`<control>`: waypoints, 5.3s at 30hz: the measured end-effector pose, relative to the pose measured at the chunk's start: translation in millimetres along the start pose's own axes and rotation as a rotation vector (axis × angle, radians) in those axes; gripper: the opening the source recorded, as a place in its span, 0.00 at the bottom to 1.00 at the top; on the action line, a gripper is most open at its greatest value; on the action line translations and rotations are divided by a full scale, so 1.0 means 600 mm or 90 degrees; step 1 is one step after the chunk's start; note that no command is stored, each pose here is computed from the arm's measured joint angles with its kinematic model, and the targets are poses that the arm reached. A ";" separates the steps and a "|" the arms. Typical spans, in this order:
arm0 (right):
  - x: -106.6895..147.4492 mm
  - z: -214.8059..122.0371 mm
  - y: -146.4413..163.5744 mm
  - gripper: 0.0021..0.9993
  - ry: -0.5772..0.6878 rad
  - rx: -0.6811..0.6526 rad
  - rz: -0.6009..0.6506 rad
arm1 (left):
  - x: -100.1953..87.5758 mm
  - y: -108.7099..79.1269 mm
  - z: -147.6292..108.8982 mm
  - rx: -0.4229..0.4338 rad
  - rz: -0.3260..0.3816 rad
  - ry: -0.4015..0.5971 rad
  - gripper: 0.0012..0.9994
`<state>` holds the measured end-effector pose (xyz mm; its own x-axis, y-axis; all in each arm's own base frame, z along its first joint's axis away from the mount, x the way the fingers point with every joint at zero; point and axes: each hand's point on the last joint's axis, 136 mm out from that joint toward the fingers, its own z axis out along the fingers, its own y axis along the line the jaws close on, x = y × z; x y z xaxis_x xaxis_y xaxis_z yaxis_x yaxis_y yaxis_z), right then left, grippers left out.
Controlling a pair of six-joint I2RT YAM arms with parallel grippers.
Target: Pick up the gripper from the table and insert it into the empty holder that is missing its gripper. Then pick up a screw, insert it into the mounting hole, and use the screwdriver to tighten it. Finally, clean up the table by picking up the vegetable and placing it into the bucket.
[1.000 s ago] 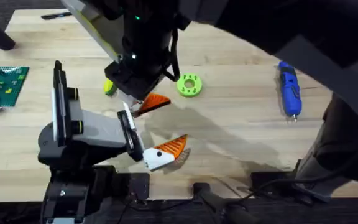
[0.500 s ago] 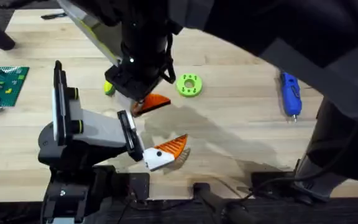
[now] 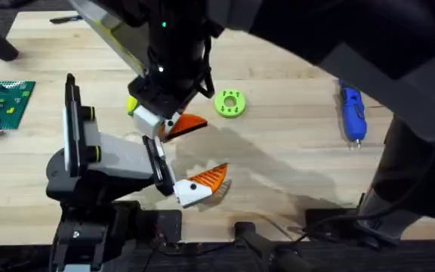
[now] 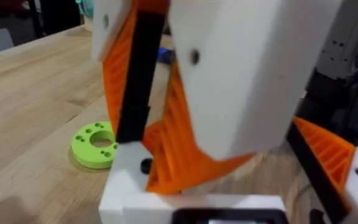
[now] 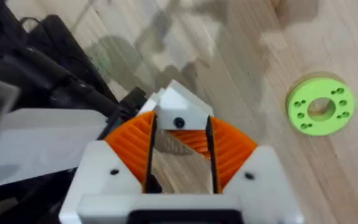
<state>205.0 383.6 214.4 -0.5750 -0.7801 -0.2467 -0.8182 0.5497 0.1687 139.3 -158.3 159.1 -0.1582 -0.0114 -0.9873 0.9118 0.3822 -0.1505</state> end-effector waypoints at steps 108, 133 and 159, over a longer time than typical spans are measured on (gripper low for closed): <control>0.565 0.055 -0.647 0.69 0.035 0.207 0.695 | 0.000 0.000 0.000 0.001 0.007 0.000 0.01; 0.450 -0.127 -0.511 0.02 -0.180 0.222 0.582 | 0.000 0.000 0.000 0.001 0.010 0.000 0.01; 0.142 -0.353 -0.227 0.01 -0.684 -0.059 0.040 | 0.000 -0.002 0.000 0.005 0.037 0.000 0.01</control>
<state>266.7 179.2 372.4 -0.3483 -0.0562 -0.9357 -0.8106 0.5195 0.2705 137.9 -158.9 159.2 -0.1057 0.0106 -0.9943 0.9225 0.3744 -0.0941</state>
